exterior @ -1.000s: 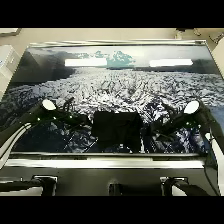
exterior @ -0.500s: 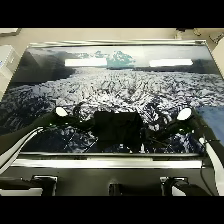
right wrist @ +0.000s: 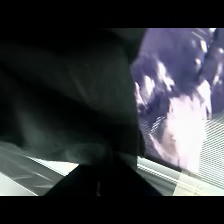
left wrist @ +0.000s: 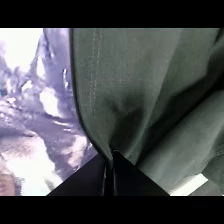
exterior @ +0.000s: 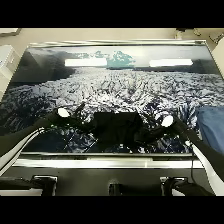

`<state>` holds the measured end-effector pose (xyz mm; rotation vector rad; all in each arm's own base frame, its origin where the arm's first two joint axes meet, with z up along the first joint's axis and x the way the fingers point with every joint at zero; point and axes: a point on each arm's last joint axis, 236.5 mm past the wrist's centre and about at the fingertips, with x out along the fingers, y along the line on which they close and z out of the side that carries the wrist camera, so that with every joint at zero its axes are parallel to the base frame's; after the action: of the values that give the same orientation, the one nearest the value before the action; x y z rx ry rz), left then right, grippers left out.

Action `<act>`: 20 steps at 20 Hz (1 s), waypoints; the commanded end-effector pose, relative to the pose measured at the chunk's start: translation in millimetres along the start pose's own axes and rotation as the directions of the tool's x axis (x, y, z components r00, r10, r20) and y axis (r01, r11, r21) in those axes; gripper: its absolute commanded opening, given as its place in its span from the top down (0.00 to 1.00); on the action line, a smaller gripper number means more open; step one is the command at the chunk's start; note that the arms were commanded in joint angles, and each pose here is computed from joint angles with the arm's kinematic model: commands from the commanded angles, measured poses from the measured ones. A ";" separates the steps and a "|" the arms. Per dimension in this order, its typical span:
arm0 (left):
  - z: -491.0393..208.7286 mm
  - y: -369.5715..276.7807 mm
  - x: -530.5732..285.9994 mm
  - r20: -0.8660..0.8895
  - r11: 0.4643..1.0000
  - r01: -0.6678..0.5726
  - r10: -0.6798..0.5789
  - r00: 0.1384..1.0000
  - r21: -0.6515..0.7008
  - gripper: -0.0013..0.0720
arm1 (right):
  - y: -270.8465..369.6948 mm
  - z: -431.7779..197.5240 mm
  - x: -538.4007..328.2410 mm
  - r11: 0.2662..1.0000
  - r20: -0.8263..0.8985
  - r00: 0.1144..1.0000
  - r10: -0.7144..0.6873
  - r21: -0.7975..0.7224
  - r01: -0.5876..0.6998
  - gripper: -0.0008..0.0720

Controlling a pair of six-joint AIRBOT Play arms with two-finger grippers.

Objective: Fold the clothes and pants, and hang the long-sleeved shirts on hangers.

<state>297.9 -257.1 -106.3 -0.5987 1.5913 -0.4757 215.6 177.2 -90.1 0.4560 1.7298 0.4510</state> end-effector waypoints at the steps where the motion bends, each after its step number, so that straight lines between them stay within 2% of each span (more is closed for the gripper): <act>1: 12.7 -15.7 -18.8 0.056 0.998 0.025 -0.028 0.998 0.058 0.95 | 0.5 14.0 -16.9 0.996 0.061 0.996 -0.062 -0.056 0.065 0.94; 3: 44.3 -39.9 -60.2 0.196 0.988 0.021 -0.051 0.979 0.154 0.95 | -10.9 40.0 -68.8 0.960 0.192 0.955 -0.227 -0.120 0.253 0.94; 4: 65.4 -54.6 -94.6 0.292 0.979 0.009 -0.069 0.954 0.204 0.95 | -20.5 58.0 -113.4 0.910 0.295 0.890 -0.348 -0.122 0.396 0.94; 5: 84.3 -69.7 -134.2 0.381 0.971 0.003 -0.097 0.920 0.241 0.95 | -25.4 75.2 -166.0 0.846 0.411 0.795 -0.447 -0.093 0.525 0.94; 6: 102.9 -87.4 -184.7 0.482 0.962 0.004 -0.140 0.865 0.273 0.95 | -24.1 89.4 -230.6 0.767 0.535 0.661 -0.526 -0.038 0.641 0.94; 7: 114.7 -105.0 -235.6 0.572 0.952 -0.004 -0.180 0.800 0.306 0.95 | -14.7 96.4 -296.2 0.699 0.643 0.519 -0.564 0.037 0.714 0.94; 8: 119.7 -125.2 -292.4 0.657 0.938 -0.023 -0.224 0.719 0.345 0.95 | 0.8 96.5 -352.1 0.661 0.726 0.397 -0.562 0.106 0.743 0.94; 10: 104.0 -169.4 -397.5 0.783 0.899 -0.093 -0.317 0.536 0.428 0.95 | 40.0 79.0 -441.4 0.660 0.845 0.211 -0.492 0.203 0.723 0.94; 12: 61.4 -215.4 -487.0 0.845 0.848 -0.188 -0.421 0.329 0.496 0.95 | 73.6 52.5 -497.7 0.698 0.914 0.089 -0.395 0.236 0.676 0.94; 15: -17.3 -255.0 -580.0 0.850 0.806 -0.297 -0.525 0.042 0.512 0.95 | 91.2 12.9 -537.9 0.723 0.945 -0.017 -0.328 0.263 0.639 0.94; 17: -53.5 -253.8 -608.2 0.857 0.813 -0.355 -0.512 -0.058 0.461 0.95 | 84.1 -7.8 -547.6 0.725 0.935 -0.049 -0.350 0.303 0.618 0.94; 20: -70.1 -227.0 -620.0 0.911 0.866 -0.366 -0.400 -0.099 0.341 0.95 | 49.7 -32.2 -553.9 0.682 0.868 -0.072 -0.491 0.434 0.588 0.94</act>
<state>320.3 -77.0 503.3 -0.3577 -0.1251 -0.3790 322.2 -44.2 392.0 -0.1465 0.4115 -0.2712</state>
